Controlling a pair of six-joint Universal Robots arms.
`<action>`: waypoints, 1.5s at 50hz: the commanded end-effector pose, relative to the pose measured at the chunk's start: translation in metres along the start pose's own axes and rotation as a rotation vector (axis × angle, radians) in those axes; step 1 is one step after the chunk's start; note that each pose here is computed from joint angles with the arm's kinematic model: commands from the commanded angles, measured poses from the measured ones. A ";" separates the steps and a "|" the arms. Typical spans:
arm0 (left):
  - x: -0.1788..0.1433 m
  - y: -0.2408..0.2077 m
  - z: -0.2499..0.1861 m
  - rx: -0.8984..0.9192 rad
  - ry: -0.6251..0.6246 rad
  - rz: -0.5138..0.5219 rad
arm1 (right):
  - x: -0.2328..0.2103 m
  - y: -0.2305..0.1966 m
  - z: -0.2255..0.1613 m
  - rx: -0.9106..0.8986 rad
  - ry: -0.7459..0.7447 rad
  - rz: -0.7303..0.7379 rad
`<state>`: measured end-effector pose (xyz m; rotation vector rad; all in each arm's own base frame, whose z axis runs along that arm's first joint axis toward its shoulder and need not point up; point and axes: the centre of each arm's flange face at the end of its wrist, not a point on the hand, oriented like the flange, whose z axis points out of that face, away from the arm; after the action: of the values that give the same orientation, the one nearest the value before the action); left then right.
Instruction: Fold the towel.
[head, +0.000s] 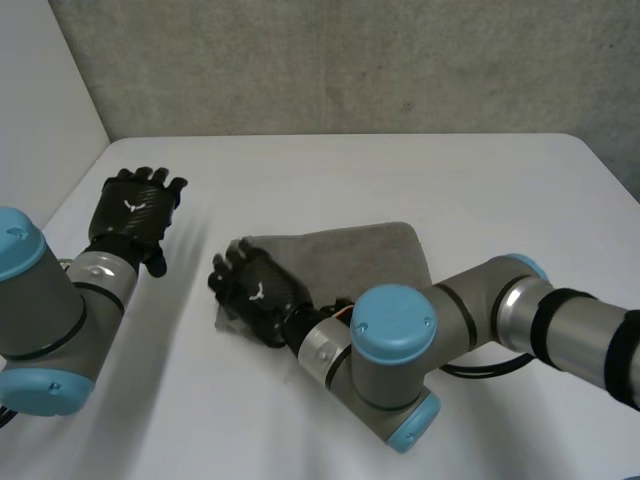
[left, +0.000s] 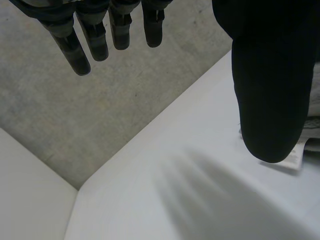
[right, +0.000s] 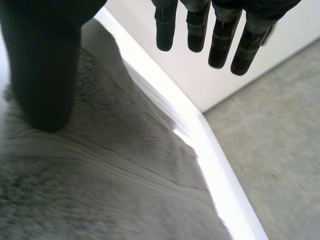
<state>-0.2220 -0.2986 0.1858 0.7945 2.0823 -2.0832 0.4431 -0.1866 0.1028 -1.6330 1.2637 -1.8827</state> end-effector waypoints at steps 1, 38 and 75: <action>0.023 -0.014 -0.008 0.047 0.064 -0.035 | 0.069 -0.020 -0.022 -0.090 0.236 0.118; 0.086 0.006 -0.030 -0.037 0.181 0.016 | 0.164 0.048 -0.102 -0.350 0.534 0.287; 0.008 -0.042 -0.021 0.044 -0.042 -0.234 | 0.084 -0.071 -0.031 -0.064 0.239 0.438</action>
<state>-0.2263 -0.2676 0.2108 0.5153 2.1893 -2.1332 0.4351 -0.1683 0.1608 -1.3598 1.5284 -1.7646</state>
